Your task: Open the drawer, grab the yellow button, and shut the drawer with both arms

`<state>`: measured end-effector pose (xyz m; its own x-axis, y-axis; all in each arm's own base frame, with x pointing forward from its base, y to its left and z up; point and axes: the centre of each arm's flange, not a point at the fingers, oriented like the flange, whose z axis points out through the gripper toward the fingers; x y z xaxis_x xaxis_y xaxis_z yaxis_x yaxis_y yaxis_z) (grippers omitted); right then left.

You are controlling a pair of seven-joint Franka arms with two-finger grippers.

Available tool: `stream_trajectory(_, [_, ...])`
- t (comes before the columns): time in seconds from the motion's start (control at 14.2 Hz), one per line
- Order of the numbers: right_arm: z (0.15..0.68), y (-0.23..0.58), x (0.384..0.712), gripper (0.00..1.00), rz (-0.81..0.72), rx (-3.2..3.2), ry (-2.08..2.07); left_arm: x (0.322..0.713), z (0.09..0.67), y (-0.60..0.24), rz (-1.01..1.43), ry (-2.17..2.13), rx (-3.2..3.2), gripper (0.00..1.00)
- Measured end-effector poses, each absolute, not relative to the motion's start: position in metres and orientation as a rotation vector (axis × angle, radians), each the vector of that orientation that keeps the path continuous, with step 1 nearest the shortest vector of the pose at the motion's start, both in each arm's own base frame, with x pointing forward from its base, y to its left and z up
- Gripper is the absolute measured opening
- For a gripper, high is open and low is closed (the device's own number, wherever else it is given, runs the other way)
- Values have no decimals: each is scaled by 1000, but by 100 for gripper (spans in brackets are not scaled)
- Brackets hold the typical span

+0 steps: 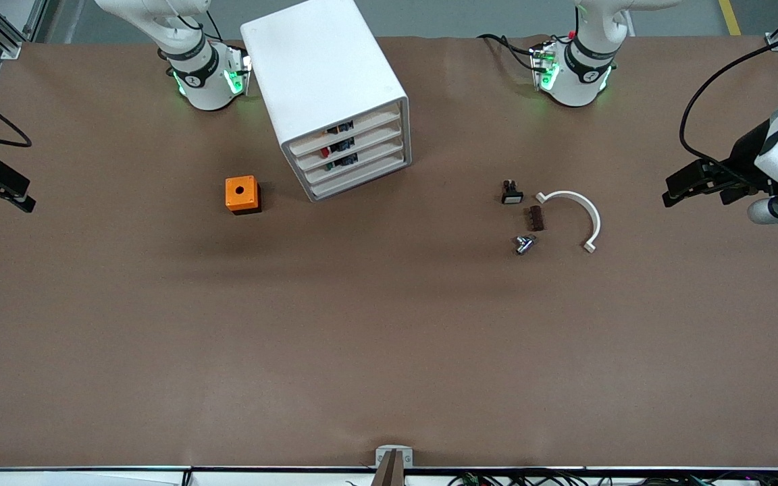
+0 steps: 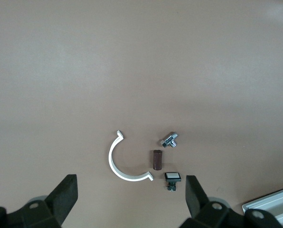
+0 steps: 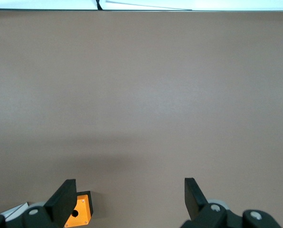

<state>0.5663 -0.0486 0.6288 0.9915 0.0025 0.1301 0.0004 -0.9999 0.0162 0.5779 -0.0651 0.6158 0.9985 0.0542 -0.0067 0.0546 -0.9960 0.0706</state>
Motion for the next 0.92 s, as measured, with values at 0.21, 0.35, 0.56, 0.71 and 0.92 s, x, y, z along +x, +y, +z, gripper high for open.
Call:
stream_trajectory(0.21, [629, -49, 566, 100, 204, 3119, 2, 578, 615, -65, -9, 84, 3070, 100])
stream_trajectory(0.35, [629, -49, 566, 100, 204, 3119, 2, 579, 614, -65, -12, 84, 3070, 100])
stream_trajectory(0.56, [628, -49, 567, 100, 200, 3119, 3, 580, 612, -63, -16, 89, 3070, 100])
stream_trajectory(0.71, [625, -48, 568, 100, 192, 3120, 4, 582, 606, -63, -32, 90, 3070, 100])
stream_trajectory(0.92, [623, -48, 569, 100, 185, 3120, 5, 597, 582, -64, -58, 93, 3069, 100])
